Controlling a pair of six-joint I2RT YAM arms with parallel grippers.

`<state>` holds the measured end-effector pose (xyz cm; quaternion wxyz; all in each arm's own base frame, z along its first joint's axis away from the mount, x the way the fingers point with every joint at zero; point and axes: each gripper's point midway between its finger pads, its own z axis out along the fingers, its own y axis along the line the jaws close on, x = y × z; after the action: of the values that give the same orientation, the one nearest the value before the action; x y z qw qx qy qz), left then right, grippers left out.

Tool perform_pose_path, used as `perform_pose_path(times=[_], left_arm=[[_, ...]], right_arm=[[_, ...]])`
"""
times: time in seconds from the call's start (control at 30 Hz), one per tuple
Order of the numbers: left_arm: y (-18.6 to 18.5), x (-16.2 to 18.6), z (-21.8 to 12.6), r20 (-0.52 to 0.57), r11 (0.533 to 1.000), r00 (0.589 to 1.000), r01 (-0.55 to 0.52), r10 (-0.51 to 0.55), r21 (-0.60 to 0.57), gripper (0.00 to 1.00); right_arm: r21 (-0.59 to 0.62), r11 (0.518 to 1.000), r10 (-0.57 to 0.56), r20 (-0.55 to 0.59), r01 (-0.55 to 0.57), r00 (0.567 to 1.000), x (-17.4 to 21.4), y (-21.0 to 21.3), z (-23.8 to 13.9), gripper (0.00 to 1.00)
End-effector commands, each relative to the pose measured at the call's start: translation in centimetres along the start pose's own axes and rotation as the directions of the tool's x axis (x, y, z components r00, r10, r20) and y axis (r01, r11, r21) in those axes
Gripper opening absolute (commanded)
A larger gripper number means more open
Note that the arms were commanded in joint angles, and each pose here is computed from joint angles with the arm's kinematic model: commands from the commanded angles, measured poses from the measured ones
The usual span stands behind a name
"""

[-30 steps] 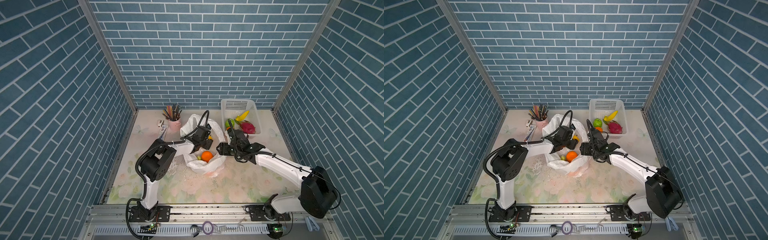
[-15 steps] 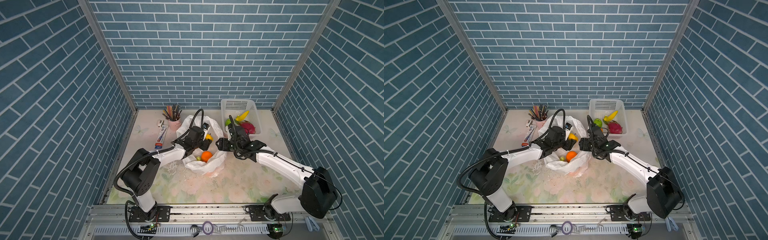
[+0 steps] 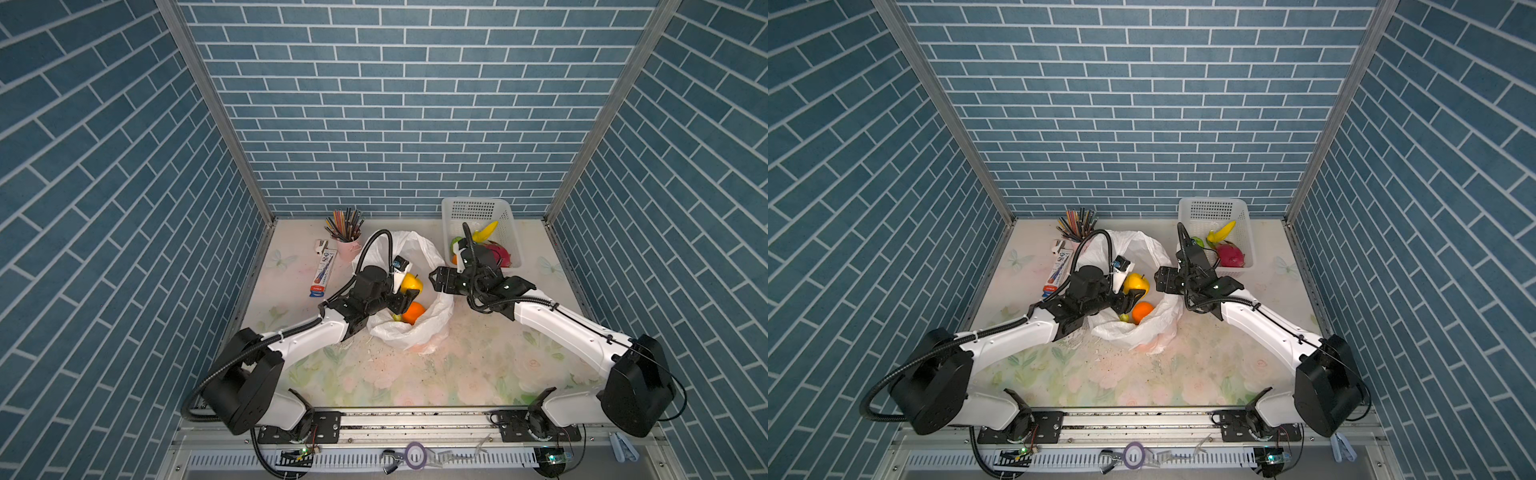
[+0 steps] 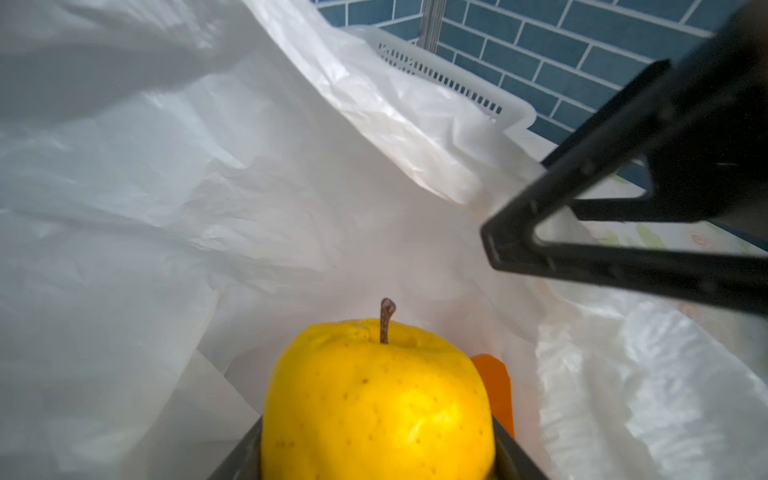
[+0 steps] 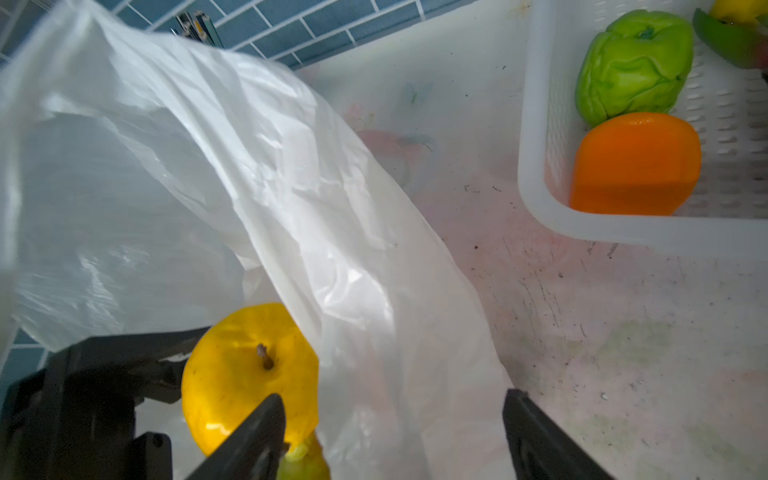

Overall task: Untie the knot of the plastic bag and take out the fruit
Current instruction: 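Lift the yellow apple out and pass it to the right gripper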

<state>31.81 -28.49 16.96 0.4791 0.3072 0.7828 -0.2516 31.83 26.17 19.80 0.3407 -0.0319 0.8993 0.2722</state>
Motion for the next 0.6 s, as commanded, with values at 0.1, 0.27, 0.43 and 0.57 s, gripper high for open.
perform_pose_path(times=[0.1, 0.27, 0.43, 0.57], left_arm=[[-1.9, -3.9, -2.7, 0.185, 0.989, 0.976, -0.126, 0.111, 0.072, 0.49], [-3.3, -6.5, -5.1, 0.307, 0.975, 0.937, -0.202, 0.165, 0.095, 0.49], [-4.4, -9.1, -7.3, 0.402, 0.958, 0.891, -0.271, 0.212, 0.097, 0.49], [-5.1, -10.9, -8.7, 0.465, 0.946, 0.854, -0.310, 0.234, 0.092, 0.49]], right_arm=[[-0.170, 0.985, 0.027, 0.178, 0.004, 0.984, -4.3, 3.8, -5.8, 0.88], [-0.289, 0.954, -0.005, 0.244, 0.077, 0.970, -5.3, 6.2, -9.2, 0.88], [-0.396, 0.907, -0.057, 0.215, 0.140, 0.975, -4.7, 8.6, -10.9, 0.95], [-0.471, 0.866, -0.099, 0.166, 0.167, 0.981, -3.7, 10.1, -11.3, 0.98]])
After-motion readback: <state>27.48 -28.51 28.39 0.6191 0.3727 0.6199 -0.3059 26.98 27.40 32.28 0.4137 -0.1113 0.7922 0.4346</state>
